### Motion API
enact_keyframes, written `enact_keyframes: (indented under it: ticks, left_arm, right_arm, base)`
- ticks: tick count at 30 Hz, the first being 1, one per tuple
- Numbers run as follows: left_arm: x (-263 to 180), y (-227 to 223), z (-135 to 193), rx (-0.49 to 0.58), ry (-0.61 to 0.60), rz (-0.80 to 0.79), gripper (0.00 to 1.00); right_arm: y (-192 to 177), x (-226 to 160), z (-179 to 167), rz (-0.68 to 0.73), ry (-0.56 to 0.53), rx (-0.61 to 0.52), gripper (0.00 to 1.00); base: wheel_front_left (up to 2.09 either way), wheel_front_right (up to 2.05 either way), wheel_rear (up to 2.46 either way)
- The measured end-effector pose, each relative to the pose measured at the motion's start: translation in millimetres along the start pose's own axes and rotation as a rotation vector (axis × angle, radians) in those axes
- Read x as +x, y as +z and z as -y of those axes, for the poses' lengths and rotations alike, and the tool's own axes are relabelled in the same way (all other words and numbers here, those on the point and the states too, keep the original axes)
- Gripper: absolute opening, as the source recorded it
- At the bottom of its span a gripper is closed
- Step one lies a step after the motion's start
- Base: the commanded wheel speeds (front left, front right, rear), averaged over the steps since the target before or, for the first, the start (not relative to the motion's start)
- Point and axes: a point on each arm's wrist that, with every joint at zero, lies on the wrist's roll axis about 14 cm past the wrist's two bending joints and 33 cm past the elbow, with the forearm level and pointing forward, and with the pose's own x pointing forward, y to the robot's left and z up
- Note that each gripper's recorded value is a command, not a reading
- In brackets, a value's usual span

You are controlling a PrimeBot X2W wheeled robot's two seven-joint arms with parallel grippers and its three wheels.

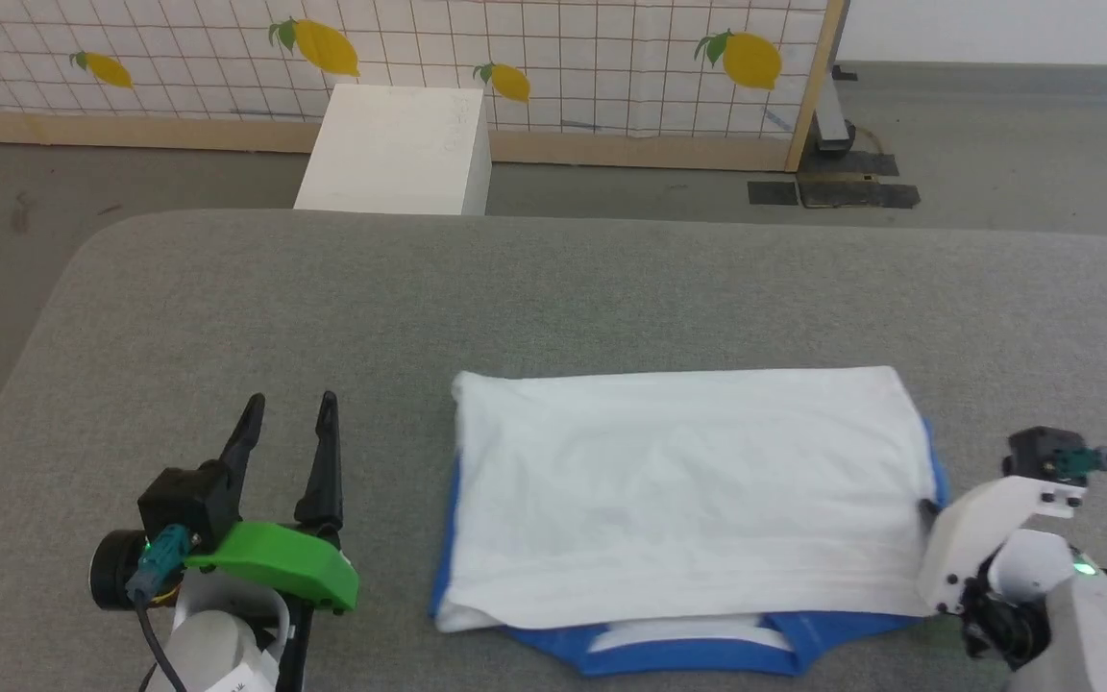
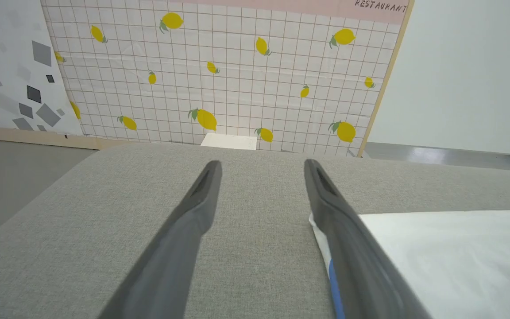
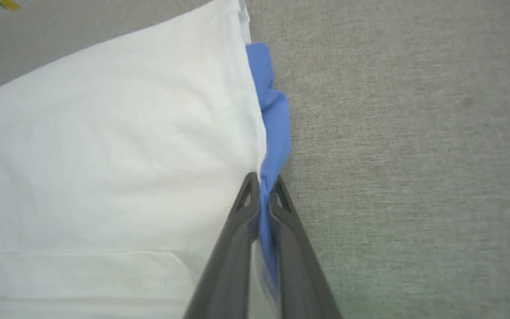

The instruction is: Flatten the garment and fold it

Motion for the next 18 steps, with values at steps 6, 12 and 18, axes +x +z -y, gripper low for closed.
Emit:
enact_keyframes:
  ticks: [6, 12, 18]
  left_arm:
    - [-1.0, 3.1, -1.1, -0.003, 0.007, 0.013, 1.0]
    - [-0.6, 2.0, 4.8, 0.008, -0.007, 0.013, 1.0]
    - [1.6, -2.7, 7.5, 0.001, -0.014, 0.002, 1.0]
  right_arm:
    - [22.4, -26.8, 53.6, 0.106, -0.174, -0.067, 0.0]
    - [30.6, -56.4, 90.9, 0.138, -0.317, -0.155, 0.0]
    - [55.9, -63.6, 62.3, 0.216, -0.261, -0.233, 0.0]
  base:
    - [0.0, 0.0, 0.0]
    - [0.0, 0.0, 0.0]
    - [0.0, 0.0, 0.0]
